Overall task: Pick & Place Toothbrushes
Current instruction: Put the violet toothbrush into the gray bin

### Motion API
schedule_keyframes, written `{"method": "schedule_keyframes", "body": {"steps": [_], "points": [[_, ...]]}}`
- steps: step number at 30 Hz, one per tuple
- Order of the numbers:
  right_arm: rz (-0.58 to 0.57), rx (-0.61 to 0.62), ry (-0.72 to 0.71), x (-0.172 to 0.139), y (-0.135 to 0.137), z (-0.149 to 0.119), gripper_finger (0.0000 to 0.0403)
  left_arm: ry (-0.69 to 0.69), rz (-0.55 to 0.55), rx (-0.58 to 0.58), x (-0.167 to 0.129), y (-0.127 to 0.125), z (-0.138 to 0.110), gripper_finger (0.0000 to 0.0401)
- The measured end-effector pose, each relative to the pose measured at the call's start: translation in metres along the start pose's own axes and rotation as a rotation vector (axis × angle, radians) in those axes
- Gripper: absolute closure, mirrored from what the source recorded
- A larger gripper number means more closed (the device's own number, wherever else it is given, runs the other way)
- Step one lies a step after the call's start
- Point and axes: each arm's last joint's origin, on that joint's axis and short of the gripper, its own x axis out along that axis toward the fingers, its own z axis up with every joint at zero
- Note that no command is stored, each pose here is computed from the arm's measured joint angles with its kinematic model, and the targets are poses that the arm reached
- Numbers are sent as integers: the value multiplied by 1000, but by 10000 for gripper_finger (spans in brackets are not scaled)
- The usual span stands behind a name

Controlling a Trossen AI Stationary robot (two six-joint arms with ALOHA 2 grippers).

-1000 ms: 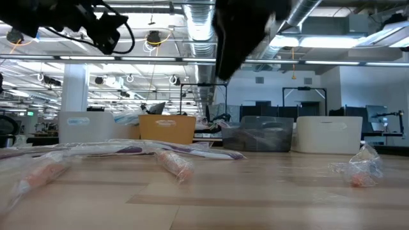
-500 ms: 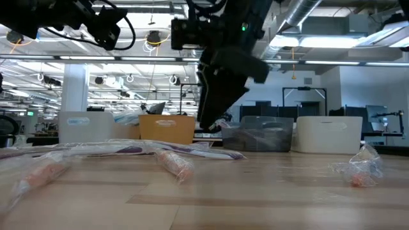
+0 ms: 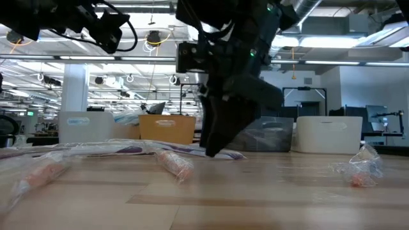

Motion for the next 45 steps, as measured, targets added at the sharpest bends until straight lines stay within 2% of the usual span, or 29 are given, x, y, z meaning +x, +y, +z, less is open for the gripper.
{"method": "schedule_keyframes", "body": {"steps": [7, 12, 17, 24, 29, 37, 41, 45], "points": [[10, 31, -35, 15, -2, -14, 220, 19, 3, 16, 3, 1, -3, 187], [37, 48, -30, 21, -7, -20, 237, 25, 4, 14, 5, 2, -4, 185], [44, 69, -24, 23, -12, -22, 283, 25, 5, 14, 5, 2, -4, 187], [44, 117, 0, 24, -16, -24, 386, 25, 4, 38, 5, 2, -4, 185], [41, 134, 23, 24, -15, -27, 385, 25, 4, 43, 5, 2, -4, 187], [61, 127, 172, -3, -3, -20, 392, 26, 4, 43, 5, 2, -4, 186], [65, 122, 256, -33, 11, -7, 393, 29, 5, 45, 5, 2, -5, 187], [4, 110, 315, -61, 24, 0, 393, 50, 14, 66, 4, 4, -12, 186]]}}
